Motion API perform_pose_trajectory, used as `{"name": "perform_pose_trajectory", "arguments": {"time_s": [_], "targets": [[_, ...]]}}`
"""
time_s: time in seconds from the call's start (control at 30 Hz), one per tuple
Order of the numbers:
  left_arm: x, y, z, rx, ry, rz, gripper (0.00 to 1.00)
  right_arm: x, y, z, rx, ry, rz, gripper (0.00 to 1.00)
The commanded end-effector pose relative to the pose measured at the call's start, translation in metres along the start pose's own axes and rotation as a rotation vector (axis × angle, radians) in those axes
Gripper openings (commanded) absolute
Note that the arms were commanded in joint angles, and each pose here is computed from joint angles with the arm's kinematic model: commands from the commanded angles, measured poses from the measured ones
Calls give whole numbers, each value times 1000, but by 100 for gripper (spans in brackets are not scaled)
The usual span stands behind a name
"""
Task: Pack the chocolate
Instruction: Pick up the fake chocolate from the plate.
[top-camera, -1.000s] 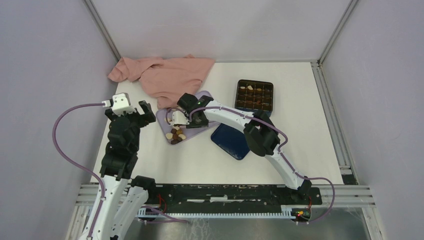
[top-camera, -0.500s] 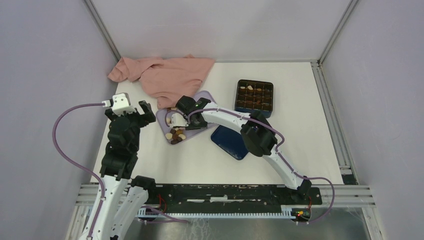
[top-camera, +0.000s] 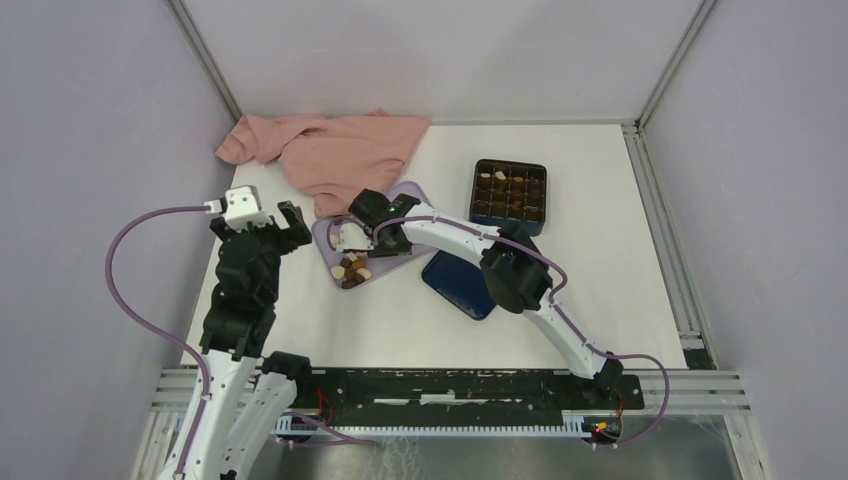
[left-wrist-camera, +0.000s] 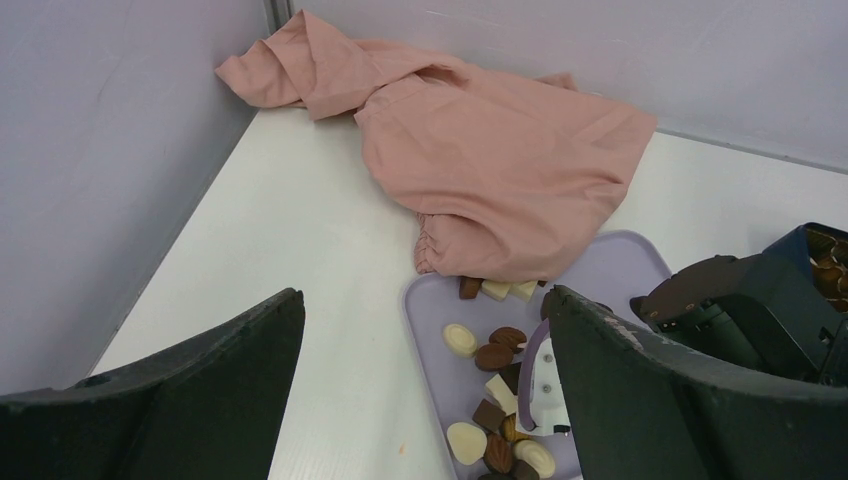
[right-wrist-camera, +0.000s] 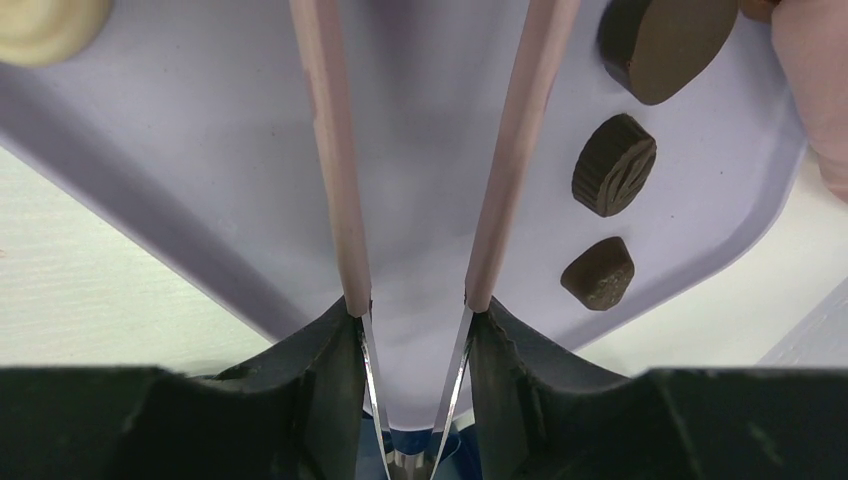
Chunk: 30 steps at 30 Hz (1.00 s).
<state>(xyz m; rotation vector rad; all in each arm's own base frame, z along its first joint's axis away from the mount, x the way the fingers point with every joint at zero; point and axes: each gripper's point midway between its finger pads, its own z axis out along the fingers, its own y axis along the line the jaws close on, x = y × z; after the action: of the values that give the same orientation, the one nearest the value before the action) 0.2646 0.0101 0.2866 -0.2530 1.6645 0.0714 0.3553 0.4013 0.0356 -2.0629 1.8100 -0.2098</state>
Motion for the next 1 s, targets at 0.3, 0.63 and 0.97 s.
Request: {"name": "perform_pose_trajectory", "arguments": {"time_s": [0.3,0.63,0.97], "targets": [[-7,-1,3,10,-27,43,96,-18,-6,-1,26,-40,7,43],[-6,-2,4,13,-22,46,96,-15,-2,-11,8,-44,0,31],[-5,-2,4,14,-21,47,96,-3,-4,-42,26,-66,14,29]]}}
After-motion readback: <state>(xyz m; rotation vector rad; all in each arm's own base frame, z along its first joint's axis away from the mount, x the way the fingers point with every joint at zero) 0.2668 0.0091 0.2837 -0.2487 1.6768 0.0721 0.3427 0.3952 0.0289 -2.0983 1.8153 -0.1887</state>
